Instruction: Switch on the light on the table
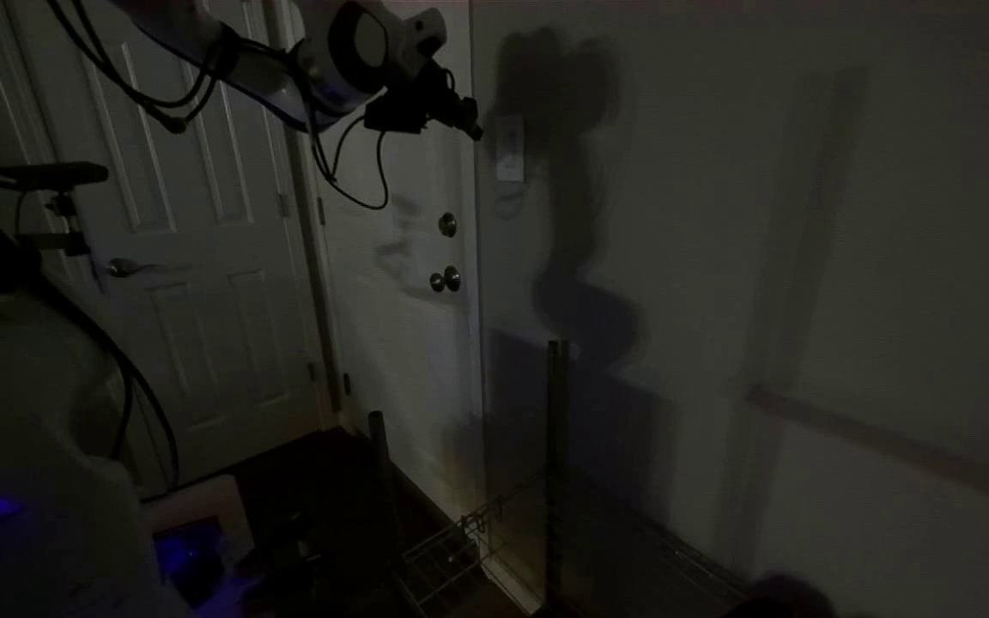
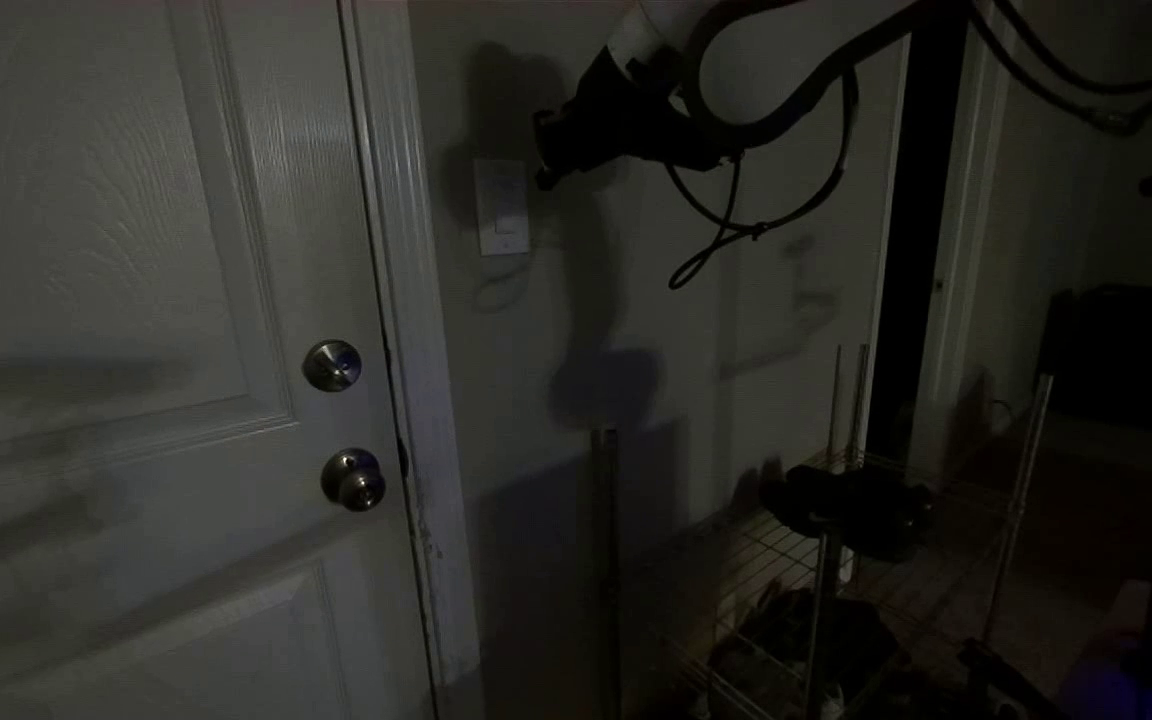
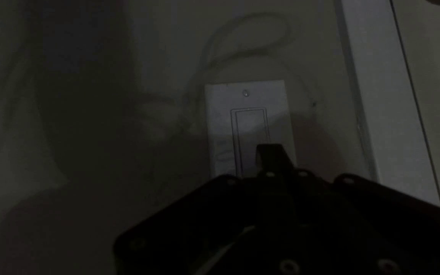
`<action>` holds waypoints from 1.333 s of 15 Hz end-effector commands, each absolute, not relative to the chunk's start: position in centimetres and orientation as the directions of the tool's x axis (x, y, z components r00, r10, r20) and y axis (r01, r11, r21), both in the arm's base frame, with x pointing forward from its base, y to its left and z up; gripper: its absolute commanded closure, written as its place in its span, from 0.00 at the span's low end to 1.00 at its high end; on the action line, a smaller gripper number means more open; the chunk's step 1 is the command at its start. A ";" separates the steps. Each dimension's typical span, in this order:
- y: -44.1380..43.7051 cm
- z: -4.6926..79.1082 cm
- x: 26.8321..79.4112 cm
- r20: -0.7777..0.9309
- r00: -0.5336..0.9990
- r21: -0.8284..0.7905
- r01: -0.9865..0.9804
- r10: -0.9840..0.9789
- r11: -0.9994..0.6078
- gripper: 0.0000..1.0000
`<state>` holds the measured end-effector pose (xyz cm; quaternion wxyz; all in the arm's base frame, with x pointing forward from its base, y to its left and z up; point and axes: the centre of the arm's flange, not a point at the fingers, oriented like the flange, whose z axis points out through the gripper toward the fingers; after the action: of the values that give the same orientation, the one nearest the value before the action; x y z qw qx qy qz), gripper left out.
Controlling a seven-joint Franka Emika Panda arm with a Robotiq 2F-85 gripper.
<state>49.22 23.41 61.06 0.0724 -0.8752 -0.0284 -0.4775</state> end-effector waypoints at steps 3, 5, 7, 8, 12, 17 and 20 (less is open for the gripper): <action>25.6 60.7 53.9 0.842 0.539 -0.105 0.103 -0.033 -0.989 1.00; 25.9 60.7 54.7 0.843 0.536 -0.099 0.098 -0.031 -0.990 1.00; 26.0 60.7 55.5 0.842 0.538 -0.097 0.087 -0.035 -0.991 1.00; 26.0 60.7 55.8 0.840 0.541 -0.096 0.082 -0.037 -0.992 1.00; 26.4 60.0 56.9 0.824 0.565 -0.086 0.057 -0.039 -0.995 1.00; 27.4 59.9 57.6 0.824 0.565 -0.074 0.041 -0.038 -0.996 1.00; 27.5 60.2 58.1 0.846 0.531 -0.076 0.033 -0.046 -0.997 1.00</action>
<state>55.45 25.79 60.41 0.0386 -0.8801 -0.0072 -0.4732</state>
